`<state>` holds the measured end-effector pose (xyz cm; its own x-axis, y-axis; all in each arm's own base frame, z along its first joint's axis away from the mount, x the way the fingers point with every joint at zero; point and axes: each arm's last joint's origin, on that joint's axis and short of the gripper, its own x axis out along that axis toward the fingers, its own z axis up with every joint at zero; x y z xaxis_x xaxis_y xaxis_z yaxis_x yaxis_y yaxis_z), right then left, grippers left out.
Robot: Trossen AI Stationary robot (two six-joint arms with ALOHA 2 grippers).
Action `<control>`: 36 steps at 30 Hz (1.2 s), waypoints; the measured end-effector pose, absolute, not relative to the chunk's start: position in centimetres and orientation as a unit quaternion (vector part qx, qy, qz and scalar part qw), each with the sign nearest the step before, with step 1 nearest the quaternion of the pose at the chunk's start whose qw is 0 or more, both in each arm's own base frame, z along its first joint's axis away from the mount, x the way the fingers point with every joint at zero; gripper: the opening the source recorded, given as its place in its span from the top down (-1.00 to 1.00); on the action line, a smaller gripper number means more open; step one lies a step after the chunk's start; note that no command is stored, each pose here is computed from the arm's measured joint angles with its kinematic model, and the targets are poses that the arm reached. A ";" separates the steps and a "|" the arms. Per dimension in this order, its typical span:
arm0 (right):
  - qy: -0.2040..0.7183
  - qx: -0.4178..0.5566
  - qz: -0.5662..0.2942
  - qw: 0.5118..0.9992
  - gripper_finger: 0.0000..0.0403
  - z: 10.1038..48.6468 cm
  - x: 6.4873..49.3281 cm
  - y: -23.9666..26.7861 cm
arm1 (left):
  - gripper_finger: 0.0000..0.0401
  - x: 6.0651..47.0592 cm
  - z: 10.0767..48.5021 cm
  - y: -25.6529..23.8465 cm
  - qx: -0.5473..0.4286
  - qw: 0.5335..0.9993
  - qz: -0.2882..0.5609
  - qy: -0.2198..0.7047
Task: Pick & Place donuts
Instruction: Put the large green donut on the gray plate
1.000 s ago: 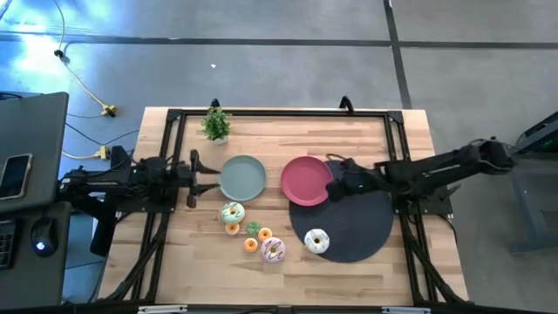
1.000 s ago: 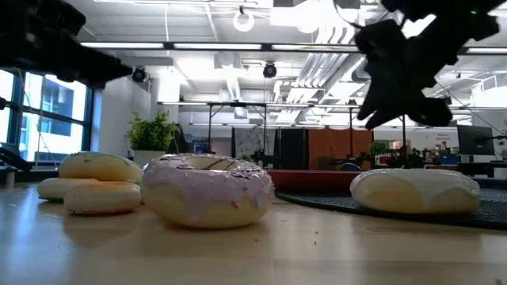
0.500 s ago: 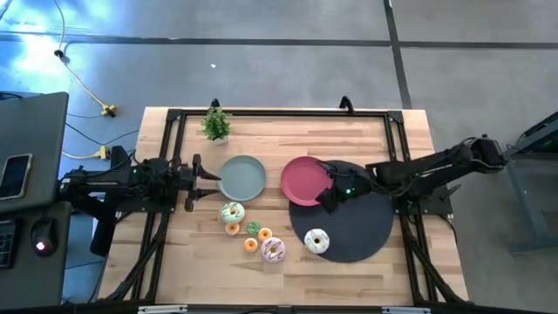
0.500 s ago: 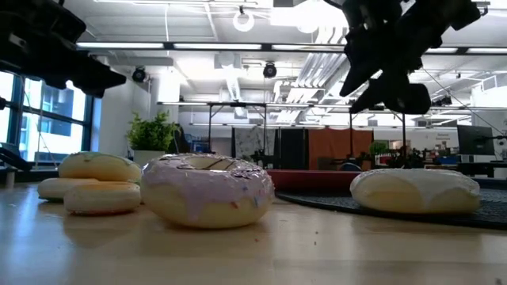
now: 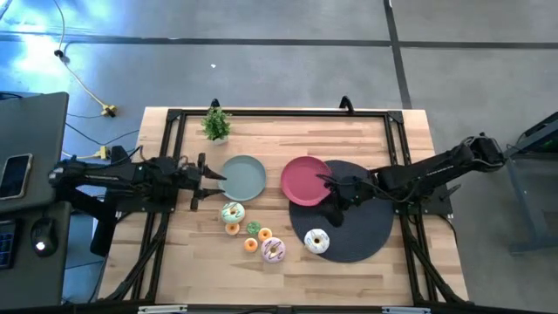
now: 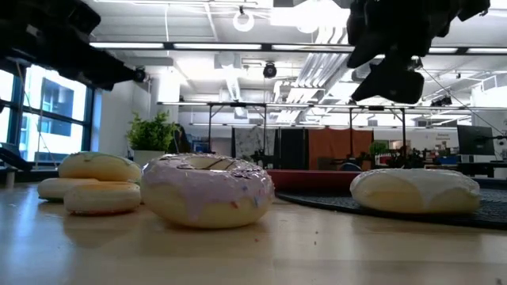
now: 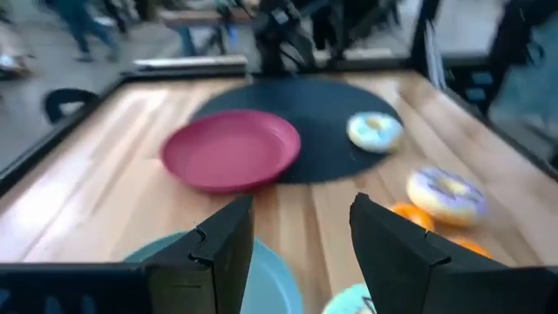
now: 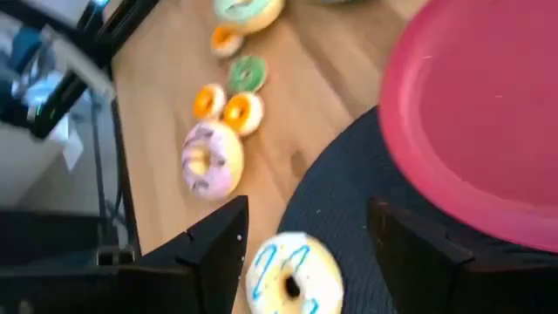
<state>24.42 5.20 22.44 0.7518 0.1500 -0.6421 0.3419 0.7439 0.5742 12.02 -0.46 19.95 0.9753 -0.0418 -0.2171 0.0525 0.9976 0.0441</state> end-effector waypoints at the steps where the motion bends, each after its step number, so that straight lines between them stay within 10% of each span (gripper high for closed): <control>1: 0.349 0.352 -0.054 0.867 -0.08 22.4 24.4 5.3 | 0.09 12.6 20.4 -0.7 0.037 0.991 -0.035 0.120; 10: 0.330 0.394 -0.053 0.856 -0.07 20.7 26.8 6.1 | 0.09 17.1 20.5 -4.3 0.191 0.898 -0.204 0.339; 36: 0.332 0.394 -0.036 0.857 -0.07 20.2 34.4 6.2 | 0.09 17.3 20.7 -5.5 0.239 0.878 -0.269 0.315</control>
<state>34.40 6.17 20.23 0.7774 0.1992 -0.5967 0.3230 0.6876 0.6503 17.33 -5.50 20.70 0.6573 -0.3215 -0.6816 0.6223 0.7416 0.2504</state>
